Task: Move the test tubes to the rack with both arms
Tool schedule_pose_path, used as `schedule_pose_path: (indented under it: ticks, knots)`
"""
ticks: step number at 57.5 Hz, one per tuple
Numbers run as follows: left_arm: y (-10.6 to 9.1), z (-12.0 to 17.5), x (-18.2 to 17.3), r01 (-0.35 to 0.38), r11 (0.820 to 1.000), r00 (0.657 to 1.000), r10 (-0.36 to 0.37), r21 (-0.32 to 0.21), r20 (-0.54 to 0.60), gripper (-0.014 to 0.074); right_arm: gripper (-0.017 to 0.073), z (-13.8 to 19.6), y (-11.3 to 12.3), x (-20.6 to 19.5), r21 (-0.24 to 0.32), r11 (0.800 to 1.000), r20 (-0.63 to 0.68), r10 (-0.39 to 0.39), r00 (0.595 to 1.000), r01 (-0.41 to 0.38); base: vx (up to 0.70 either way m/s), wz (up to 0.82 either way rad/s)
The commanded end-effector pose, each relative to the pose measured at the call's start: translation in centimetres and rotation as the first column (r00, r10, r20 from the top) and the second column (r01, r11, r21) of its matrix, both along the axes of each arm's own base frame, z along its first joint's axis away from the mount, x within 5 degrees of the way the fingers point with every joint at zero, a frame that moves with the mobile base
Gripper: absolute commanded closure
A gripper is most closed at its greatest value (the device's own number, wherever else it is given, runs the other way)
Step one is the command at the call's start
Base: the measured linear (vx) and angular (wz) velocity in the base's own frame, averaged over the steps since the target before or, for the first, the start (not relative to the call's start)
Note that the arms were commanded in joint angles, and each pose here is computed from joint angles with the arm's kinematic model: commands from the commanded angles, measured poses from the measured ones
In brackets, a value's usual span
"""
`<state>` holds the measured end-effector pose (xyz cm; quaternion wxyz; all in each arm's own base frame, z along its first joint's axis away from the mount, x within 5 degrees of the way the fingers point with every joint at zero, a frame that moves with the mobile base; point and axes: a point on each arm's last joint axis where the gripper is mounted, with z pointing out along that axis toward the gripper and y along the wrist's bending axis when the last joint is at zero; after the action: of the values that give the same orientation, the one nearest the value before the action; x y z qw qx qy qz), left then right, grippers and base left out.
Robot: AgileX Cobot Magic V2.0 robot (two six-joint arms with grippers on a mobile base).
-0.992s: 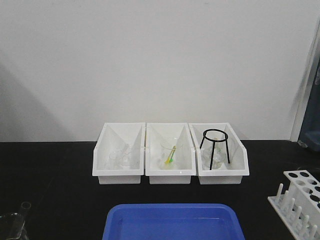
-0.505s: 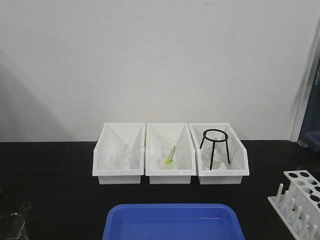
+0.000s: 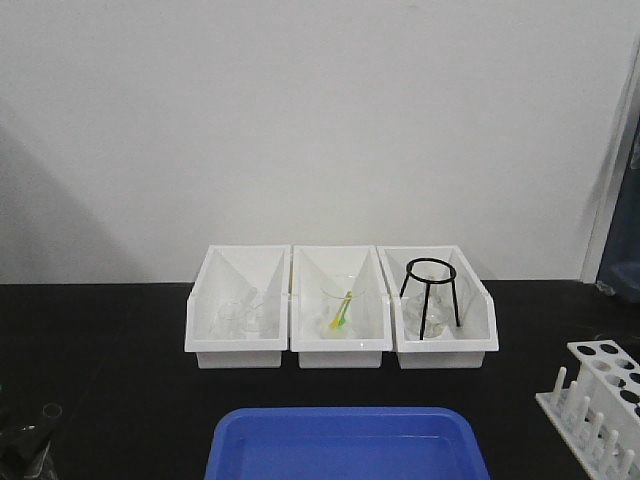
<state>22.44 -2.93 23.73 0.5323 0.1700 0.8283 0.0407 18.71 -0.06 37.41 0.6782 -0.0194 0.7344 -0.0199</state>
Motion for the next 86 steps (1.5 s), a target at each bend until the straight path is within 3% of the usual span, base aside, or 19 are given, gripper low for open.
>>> schedule_pose_path:
  ticks: [1, 6, 10, 18, 31, 36, 51, 86]
  knots:
    - [0.0, 0.7, -0.4, -0.004, 0.999, 0.978, 0.01, -0.032, 0.209, 0.0215, 0.0566, 2.1, 0.0, -0.1, -0.007, 1.0, 0.128, 0.0, 0.992, 0.001, 0.0, 0.0]
    - [0.1, -0.4, -1.3, 0.004, 1.0, 0.965, 0.001, -0.019, 0.262, 0.0215, 0.0566, 2.1, 0.0, -0.1, -0.007, 1.0, 0.129, 0.0, 0.992, 0.001, 0.0, 0.0]
    - [0.1, -1.2, -1.9, 0.027, 0.999, 0.954, -0.033, 0.023, 0.298, 0.0215, 0.0565, 2.1, 0.0, -0.1, -0.007, 1.0, 0.129, 0.0, 0.992, 0.001, 0.0, 0.0]
    - [-0.2, -2.5, -1.8, 0.055, 0.997, 0.948, -0.071, 0.061, 0.309, 0.0215, 0.0564, 2.1, 0.0, -0.1, -0.007, 1.0, 0.13, 0.0, 0.992, 0.001, 0.0, 0.0]
    - [-0.4, -3.7, -0.6, 0.054, 0.997, 0.936, -0.068, 0.049, 0.345, 0.0215, 0.0564, 2.1, 0.0, -0.1, -0.007, 1.0, 0.13, 0.0, 0.992, 0.001, 0.0, 0.0]
    - [-0.4, -3.8, -0.3, 0.051, 0.998, 0.926, -0.055, 0.02, 0.373, 0.0215, 0.0564, 2.1, 0.0, -0.1, -0.007, 1.0, 0.128, 0.0, 0.992, 0.001, 0.0, 0.0]
    - [0.1, -4.6, 0.2, -0.017, 0.999, 0.933, 0.028, -0.034, 0.358, 0.0215, 0.0564, 1.9, 0.0, -0.1, -0.006, 1.0, 0.116, 0.0, 0.993, 0.001, 0.0, 0.0]
    - [-0.2, -5.6, 2.7, -0.017, 0.999, 0.926, 0.027, -0.031, 0.378, 0.0215, 0.0564, 1.6, 0.0, -0.1, -0.006, 1.0, 0.083, 0.0, 0.997, 0.0, 0.0, 0.0]
